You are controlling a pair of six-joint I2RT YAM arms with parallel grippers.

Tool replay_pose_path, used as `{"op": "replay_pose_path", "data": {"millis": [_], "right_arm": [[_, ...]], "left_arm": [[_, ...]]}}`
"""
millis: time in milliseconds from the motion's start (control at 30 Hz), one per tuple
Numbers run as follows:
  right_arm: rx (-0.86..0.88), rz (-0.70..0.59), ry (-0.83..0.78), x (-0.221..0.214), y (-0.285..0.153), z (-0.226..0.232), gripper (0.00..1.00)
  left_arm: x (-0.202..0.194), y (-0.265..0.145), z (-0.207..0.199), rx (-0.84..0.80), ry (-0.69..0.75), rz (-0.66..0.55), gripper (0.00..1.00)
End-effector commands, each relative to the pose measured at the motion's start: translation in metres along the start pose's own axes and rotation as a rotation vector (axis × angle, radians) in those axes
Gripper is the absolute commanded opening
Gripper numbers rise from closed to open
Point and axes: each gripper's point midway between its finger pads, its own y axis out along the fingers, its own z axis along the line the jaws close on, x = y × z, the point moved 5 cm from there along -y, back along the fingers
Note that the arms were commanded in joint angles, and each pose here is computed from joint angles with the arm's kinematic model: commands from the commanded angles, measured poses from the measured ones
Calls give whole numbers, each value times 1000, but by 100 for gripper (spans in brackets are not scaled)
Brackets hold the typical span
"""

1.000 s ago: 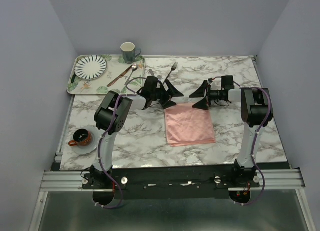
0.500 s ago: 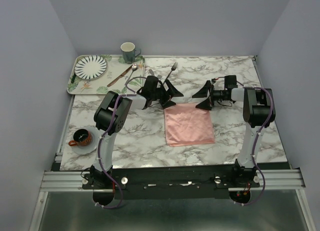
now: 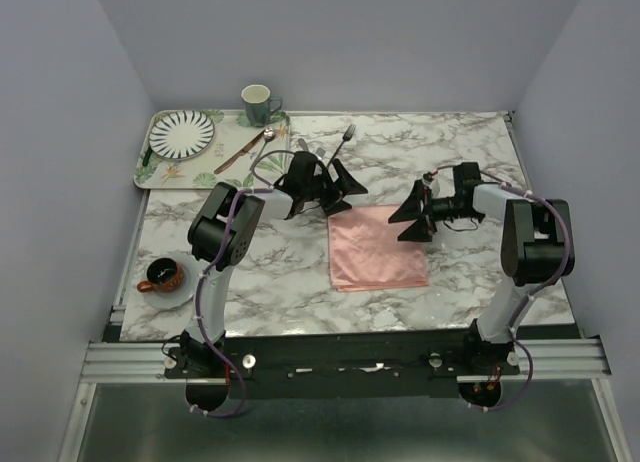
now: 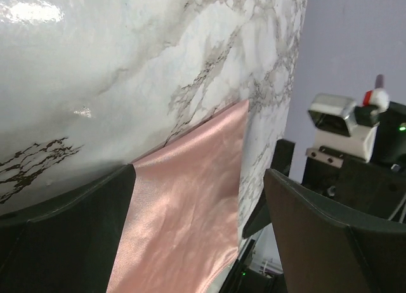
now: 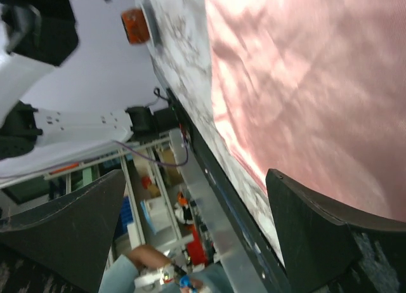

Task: Fold the napkin into a case and place the utensils inside
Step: Smooth out the square-folded napkin at the center of the board.

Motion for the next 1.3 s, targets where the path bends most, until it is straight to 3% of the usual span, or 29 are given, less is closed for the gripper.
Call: {"op": "replay_pose_path", "data": {"millis": [0, 167, 533, 800, 1033, 1133, 1267], "right_arm": [[-44, 150, 81, -48, 6, -24, 100], [-85, 214, 99, -61, 6, -41, 100], [-169, 296, 165, -70, 10, -71, 100], [-265, 316, -14, -57, -5, -62, 100], [-208, 328, -187, -36, -14, -32, 99], [-222, 318, -260, -28, -21, -15, 93], [-372, 290, -318, -31, -38, -8, 80]], "left_arm": [[2, -9, -13, 0, 70, -42, 99], [-8, -15, -29, -25, 141, -29, 99], [-18, -8, -5, 13, 153, -6, 99], [-16, -26, 43, 155, 86, -32, 99], [-31, -53, 35, 138, 104, -3, 99], [-33, -66, 17, 96, 144, -9, 99], [-25, -94, -10, 88, 424, -44, 99]]}}
